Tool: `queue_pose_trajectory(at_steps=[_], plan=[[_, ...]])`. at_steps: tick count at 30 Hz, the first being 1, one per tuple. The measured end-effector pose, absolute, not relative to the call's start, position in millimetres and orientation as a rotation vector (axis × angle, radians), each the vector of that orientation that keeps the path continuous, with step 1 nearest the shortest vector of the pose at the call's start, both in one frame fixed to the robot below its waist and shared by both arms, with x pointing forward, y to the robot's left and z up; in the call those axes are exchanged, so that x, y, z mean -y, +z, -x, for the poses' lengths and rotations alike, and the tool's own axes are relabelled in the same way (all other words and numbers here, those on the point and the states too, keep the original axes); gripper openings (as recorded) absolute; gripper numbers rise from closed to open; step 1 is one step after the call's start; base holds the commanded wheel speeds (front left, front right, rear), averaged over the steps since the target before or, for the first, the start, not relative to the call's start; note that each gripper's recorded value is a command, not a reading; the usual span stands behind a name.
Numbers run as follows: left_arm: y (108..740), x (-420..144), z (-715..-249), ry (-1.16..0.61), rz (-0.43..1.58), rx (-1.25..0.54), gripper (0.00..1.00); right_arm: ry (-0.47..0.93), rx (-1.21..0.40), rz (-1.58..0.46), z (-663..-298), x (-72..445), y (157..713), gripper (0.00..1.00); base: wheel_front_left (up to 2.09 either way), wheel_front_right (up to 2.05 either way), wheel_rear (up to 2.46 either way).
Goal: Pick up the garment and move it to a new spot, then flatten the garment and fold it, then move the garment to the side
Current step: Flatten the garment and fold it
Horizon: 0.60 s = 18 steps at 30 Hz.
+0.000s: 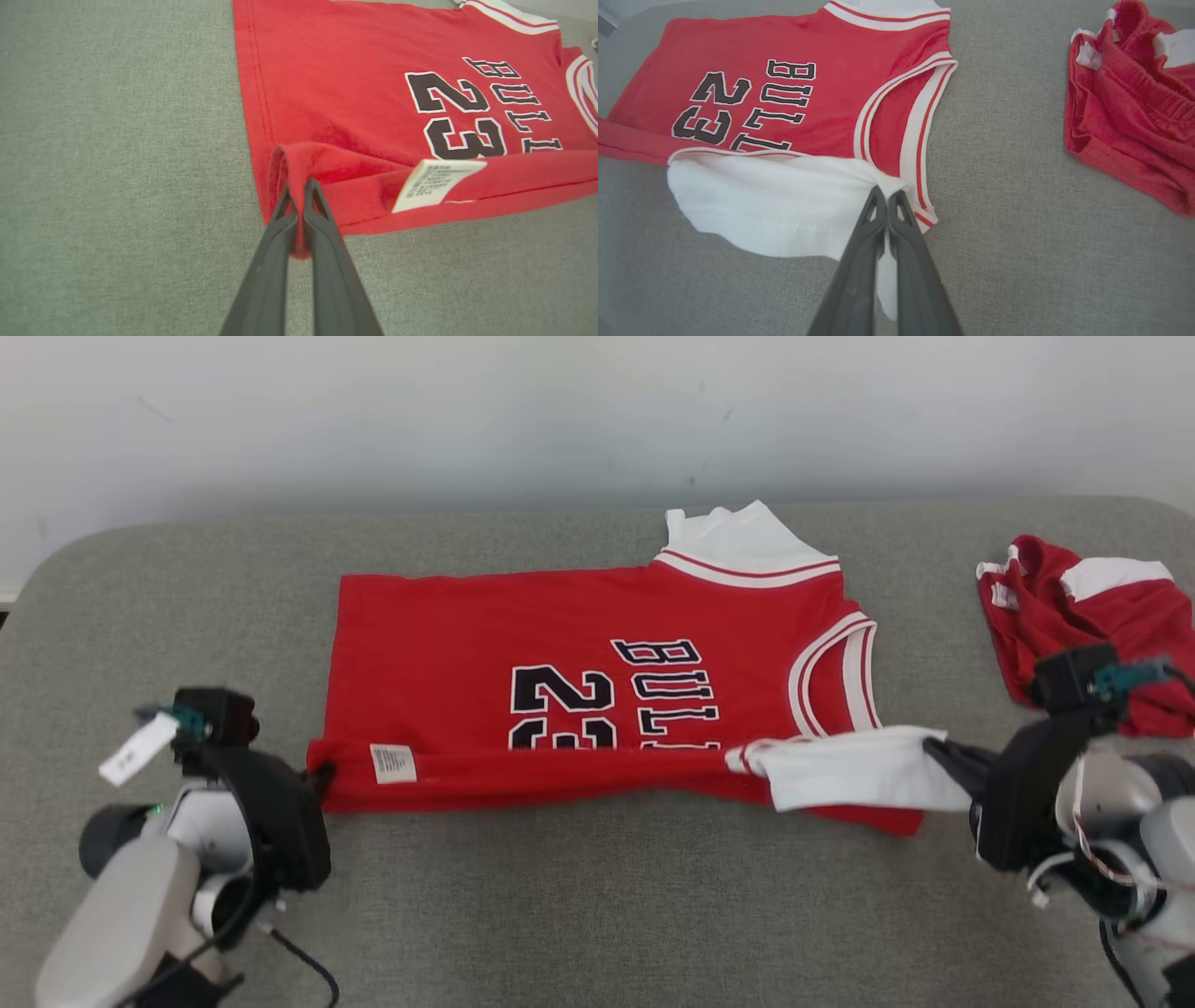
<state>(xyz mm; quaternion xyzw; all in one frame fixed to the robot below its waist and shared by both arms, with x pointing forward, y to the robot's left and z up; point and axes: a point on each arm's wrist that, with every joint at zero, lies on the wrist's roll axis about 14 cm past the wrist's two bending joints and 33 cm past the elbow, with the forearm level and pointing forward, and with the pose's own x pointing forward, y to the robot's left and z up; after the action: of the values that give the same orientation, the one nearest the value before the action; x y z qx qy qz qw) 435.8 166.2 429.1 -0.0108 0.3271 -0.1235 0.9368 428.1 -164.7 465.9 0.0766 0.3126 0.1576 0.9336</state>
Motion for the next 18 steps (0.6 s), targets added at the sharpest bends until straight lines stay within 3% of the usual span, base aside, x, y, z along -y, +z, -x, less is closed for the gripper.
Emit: queue_pose_trajectory(at_steps=[11, 18], plan=[[418, -164, -464, -0.274, -0.023, -0.827, 0.00, 0.326, -0.785, -0.151, -470, 154, 455, 0.00, 0.00, 0.00, 0.00], [422, -159, -491, -0.288, -0.051, -0.815, 0.00, 0.333, -0.791, -0.155, -494, 144, 451, 0.00, 0.00, 0.00, 0.00]])
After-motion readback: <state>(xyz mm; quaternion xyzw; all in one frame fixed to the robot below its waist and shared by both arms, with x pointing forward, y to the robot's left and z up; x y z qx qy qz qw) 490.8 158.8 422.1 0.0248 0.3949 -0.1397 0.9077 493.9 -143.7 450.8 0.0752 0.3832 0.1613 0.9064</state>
